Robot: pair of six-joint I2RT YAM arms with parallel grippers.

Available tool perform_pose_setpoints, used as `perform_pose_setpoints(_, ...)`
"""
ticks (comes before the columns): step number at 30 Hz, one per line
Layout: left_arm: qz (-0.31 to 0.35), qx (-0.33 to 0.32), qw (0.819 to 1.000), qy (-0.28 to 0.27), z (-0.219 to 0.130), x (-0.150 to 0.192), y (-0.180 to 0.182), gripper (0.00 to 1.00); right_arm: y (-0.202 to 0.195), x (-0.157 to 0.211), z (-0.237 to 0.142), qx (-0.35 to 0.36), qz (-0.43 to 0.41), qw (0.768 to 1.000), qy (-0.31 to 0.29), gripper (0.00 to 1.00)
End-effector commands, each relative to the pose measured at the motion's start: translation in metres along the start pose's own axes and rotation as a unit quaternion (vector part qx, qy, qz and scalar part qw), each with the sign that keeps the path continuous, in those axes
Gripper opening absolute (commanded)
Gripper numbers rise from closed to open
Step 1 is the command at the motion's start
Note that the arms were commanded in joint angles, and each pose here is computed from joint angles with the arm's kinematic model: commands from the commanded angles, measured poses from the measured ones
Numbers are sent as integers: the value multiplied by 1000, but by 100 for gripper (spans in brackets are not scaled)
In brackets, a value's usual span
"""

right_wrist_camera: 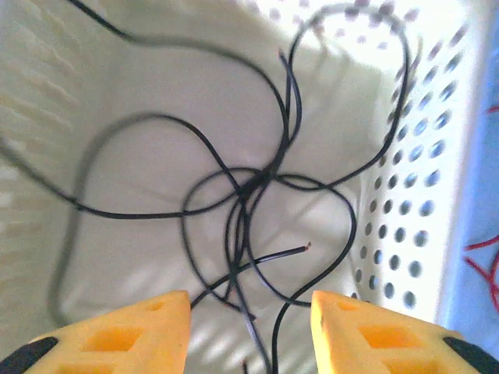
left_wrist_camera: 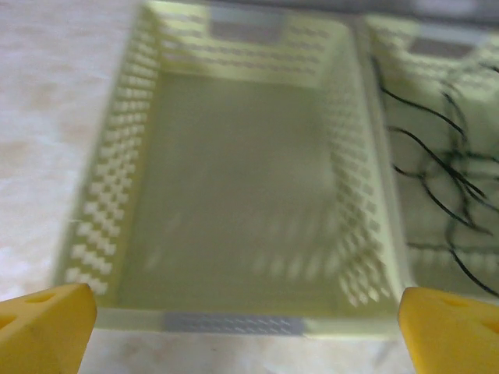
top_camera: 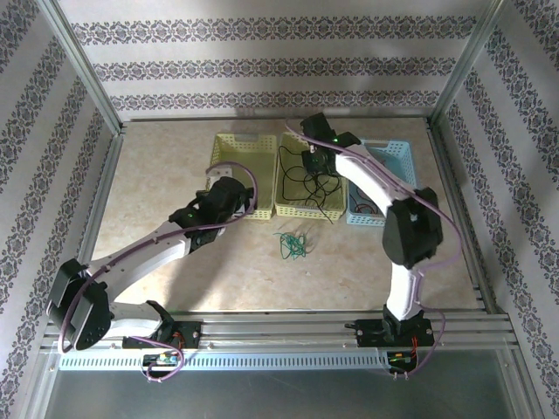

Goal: Untangle the cables

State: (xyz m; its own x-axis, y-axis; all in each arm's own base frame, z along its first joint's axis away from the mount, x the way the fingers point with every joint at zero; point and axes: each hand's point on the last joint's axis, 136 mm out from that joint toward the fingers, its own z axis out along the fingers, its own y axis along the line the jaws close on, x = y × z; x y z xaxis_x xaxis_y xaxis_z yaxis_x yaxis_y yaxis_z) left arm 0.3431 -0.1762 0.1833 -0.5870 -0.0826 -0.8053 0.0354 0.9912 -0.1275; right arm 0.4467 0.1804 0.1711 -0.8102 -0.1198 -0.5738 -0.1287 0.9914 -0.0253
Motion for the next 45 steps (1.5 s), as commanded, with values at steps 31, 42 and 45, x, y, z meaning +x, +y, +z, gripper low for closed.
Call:
perform_pose_setpoints(31,151,176,963,139,41,120,-89,81,94,239,-11,-223,-67,944,234,18)
perform_pose_setpoints(42,173,215,946,169,56,134,-112,64,72,240,-21,-211,-60,951,218,0)
perform_pose_setpoints(45,178,216,943,178,55,142,-108,55,63,238,-21,-206,-45,954,215,0)
